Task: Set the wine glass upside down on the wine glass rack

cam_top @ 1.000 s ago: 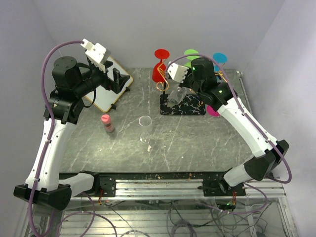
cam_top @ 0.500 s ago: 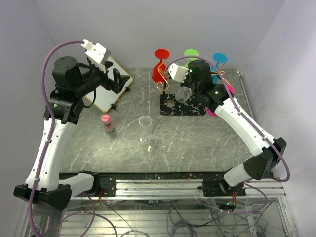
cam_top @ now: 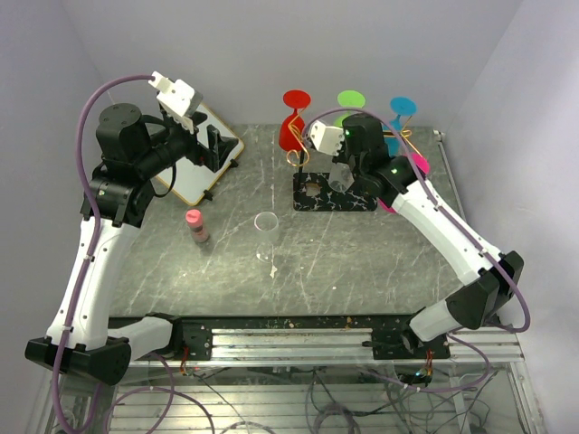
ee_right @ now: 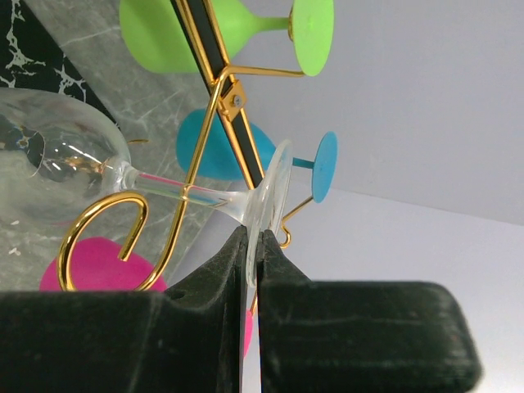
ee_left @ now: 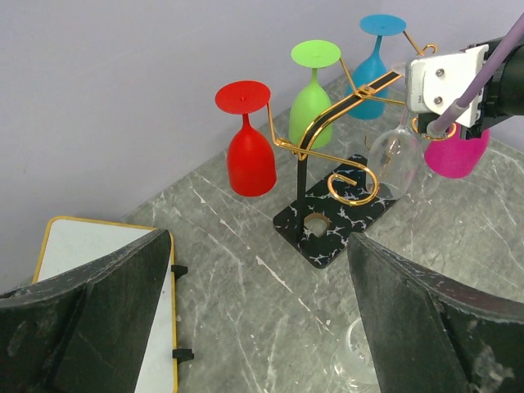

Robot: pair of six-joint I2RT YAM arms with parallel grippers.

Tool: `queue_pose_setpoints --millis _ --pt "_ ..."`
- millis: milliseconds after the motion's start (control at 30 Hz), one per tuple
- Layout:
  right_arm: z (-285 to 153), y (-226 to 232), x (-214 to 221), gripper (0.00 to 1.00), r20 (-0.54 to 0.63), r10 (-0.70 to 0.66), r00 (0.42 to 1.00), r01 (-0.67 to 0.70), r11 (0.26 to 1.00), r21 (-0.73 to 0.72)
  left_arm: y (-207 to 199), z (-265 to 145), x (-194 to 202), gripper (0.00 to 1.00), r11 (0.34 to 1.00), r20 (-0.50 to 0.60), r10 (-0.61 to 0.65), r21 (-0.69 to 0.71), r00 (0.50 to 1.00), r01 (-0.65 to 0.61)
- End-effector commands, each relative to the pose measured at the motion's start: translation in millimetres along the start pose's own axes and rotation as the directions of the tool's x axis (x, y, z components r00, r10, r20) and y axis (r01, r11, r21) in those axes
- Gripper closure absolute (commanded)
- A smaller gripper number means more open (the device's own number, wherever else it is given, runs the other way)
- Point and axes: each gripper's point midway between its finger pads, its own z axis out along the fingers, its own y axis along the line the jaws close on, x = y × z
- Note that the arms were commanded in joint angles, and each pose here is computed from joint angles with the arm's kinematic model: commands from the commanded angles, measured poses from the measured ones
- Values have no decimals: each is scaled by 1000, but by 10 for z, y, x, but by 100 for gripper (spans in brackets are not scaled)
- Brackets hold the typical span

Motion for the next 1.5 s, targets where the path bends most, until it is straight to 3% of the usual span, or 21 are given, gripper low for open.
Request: queue_pose_setpoints --millis 0,833,1467 --pt "-123 -111 51 100 -3 3 1000 -3 999 38 0 0 11 0 1000 3 14 8 1000 -14" --pt "-293 125 270 100 3 -47 999 48 995 -91 -12 13 20 0 1000 3 10 17 1000 -10" --pt "-455 291 52 100 158 -20 987 56 973 -223 -31 16 50 0 1000 -1 6 27 1000 -5"
